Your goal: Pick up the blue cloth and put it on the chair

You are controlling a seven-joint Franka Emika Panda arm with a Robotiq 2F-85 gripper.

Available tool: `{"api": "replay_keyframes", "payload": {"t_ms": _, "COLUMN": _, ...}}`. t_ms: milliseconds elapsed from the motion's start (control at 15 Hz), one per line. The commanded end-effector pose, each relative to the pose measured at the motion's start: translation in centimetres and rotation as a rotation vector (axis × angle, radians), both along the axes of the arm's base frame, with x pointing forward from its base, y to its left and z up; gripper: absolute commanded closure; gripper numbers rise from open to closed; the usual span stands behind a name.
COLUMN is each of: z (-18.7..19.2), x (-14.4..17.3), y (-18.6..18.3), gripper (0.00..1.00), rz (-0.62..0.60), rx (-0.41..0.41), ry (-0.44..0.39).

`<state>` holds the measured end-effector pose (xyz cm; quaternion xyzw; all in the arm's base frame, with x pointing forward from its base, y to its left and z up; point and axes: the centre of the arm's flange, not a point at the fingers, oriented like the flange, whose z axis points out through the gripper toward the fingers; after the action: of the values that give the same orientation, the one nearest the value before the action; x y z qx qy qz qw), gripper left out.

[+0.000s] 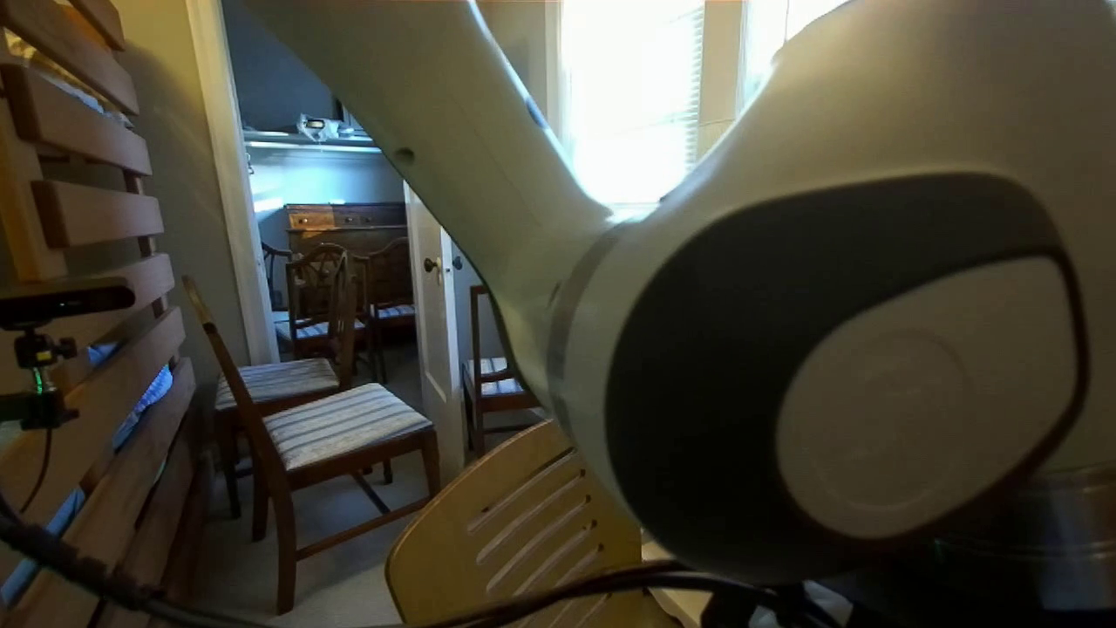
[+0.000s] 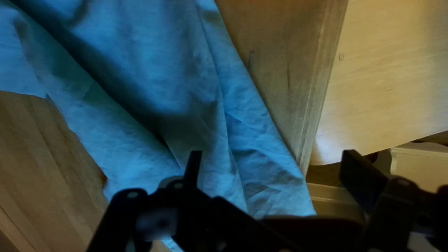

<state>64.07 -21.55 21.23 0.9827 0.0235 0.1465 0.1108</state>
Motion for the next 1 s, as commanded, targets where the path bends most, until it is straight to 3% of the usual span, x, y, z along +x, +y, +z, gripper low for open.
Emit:
{"api": "replay_keyframes", "payload": {"t_ms": 0, "z": -1.7, "x": 1.9, "y": -0.8, "gripper": 0.0, "rz": 0.055, "rx": -0.032, "ry": 0.011}}
{"api": "replay_keyframes", "payload": {"t_ms": 733, "z": -5.0, "x": 2.6, "y": -2.7, "gripper": 0.0, "rz": 0.051, "rx": -0.066, "ry": 0.02}}
{"api": "replay_keyframes", "payload": {"t_ms": 800, "z": -5.2, "x": 2.6, "y": -2.9, "gripper": 0.25, "rz": 0.051, "rx": -0.068, "ry": 0.023}}
{"api": "replay_keyframes", "payload": {"t_ms": 933, "z": -5.5, "x": 2.7, "y": -3.0, "gripper": 0.34, "rz": 0.049, "rx": -0.069, "ry": 0.024}}
